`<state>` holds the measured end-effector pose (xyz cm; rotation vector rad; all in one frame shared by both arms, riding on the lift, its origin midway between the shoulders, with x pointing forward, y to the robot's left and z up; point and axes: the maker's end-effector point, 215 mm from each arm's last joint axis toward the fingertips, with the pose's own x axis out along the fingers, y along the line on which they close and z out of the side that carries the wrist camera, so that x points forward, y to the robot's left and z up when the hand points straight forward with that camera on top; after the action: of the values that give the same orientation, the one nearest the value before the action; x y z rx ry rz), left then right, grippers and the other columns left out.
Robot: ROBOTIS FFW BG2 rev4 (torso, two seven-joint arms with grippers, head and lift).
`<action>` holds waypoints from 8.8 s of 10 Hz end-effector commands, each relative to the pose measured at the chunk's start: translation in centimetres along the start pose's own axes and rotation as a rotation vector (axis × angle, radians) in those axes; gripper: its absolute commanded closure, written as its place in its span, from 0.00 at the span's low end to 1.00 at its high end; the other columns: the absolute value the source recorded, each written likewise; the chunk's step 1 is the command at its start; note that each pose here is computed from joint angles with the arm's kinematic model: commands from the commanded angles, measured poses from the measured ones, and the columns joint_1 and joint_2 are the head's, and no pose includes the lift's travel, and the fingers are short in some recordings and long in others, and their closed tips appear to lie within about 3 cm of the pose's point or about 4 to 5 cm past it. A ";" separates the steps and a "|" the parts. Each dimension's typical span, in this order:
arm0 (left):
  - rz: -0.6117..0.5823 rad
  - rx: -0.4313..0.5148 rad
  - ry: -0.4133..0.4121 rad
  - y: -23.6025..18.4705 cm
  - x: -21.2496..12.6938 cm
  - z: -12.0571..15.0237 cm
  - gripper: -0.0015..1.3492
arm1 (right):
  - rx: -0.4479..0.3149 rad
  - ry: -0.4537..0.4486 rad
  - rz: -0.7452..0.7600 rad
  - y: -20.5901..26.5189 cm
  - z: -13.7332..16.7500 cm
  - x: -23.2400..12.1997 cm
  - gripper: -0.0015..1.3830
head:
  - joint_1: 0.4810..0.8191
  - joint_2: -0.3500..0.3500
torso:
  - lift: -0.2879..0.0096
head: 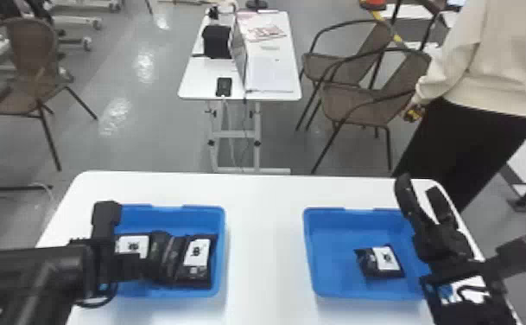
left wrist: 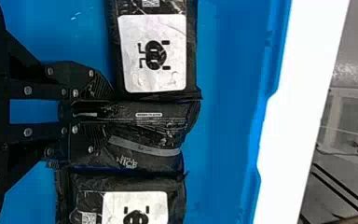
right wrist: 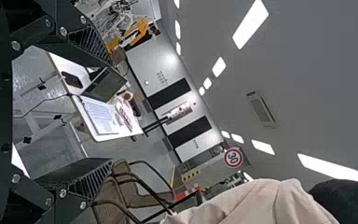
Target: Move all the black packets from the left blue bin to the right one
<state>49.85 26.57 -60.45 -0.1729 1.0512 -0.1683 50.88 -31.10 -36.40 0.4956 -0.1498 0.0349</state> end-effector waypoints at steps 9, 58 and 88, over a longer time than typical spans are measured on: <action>-0.794 0.380 -0.534 -16.1 -9.5 7.2 0.90 | 0.107 0.162 0.227 6.7 -5.2 1.9 0.23 | 0.63 0.37 | 0.97; 0.061 0.121 -0.040 4.8 -1.7 3.0 0.12 | 0.127 0.135 0.150 3.2 -4.8 1.8 0.23 | 0.63 0.58 | 0.97; 0.189 0.565 0.196 7.3 0.3 5.7 0.80 | 0.228 0.163 0.238 5.0 -6.4 1.5 0.23 | 0.63 0.64 | 0.97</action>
<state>55.26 33.81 -59.73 0.4500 1.1688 -0.3096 52.75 -23.74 -39.45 0.6957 -0.0423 0.3244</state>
